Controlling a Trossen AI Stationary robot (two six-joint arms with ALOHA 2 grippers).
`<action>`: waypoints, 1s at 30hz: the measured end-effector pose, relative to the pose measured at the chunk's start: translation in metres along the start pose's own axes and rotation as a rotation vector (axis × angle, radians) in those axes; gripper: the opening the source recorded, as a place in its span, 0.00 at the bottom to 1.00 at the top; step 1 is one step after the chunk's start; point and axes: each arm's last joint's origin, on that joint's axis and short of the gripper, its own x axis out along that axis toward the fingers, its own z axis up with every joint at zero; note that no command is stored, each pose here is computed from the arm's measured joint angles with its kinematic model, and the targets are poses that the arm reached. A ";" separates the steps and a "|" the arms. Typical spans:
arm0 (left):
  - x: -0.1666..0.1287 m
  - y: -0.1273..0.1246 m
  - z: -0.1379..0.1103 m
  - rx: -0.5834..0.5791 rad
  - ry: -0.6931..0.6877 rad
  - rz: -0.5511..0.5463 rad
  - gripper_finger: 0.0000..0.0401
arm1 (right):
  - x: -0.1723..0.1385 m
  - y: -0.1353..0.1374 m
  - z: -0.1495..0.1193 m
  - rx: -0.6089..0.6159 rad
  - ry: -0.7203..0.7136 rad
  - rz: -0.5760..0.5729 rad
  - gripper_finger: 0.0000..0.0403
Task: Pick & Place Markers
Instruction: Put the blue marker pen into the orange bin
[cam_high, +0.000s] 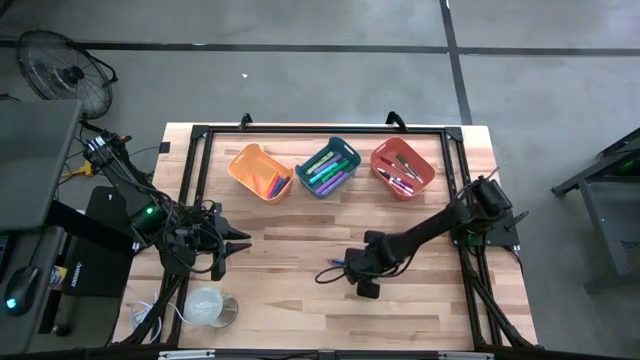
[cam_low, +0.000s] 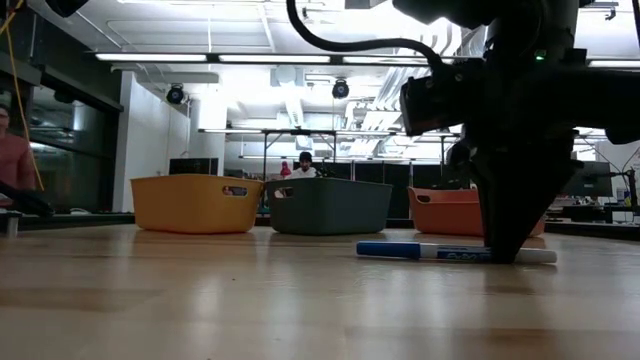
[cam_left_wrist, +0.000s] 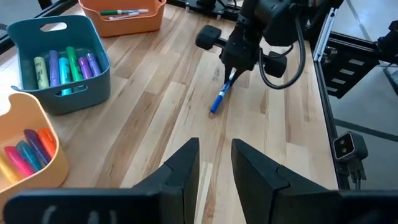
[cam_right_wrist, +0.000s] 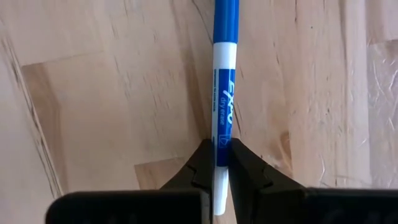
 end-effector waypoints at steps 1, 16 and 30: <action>0.000 0.000 0.000 0.000 0.000 0.000 0.23 | -0.002 0.001 0.001 -0.001 -0.003 -0.009 0.04; 0.000 0.000 0.000 -0.002 -0.003 0.001 0.23 | -0.024 -0.006 0.021 0.008 -0.005 -0.128 0.03; 0.000 -0.001 0.001 -0.009 -0.008 -0.003 0.23 | -0.111 -0.113 0.008 0.244 -0.001 -0.382 0.02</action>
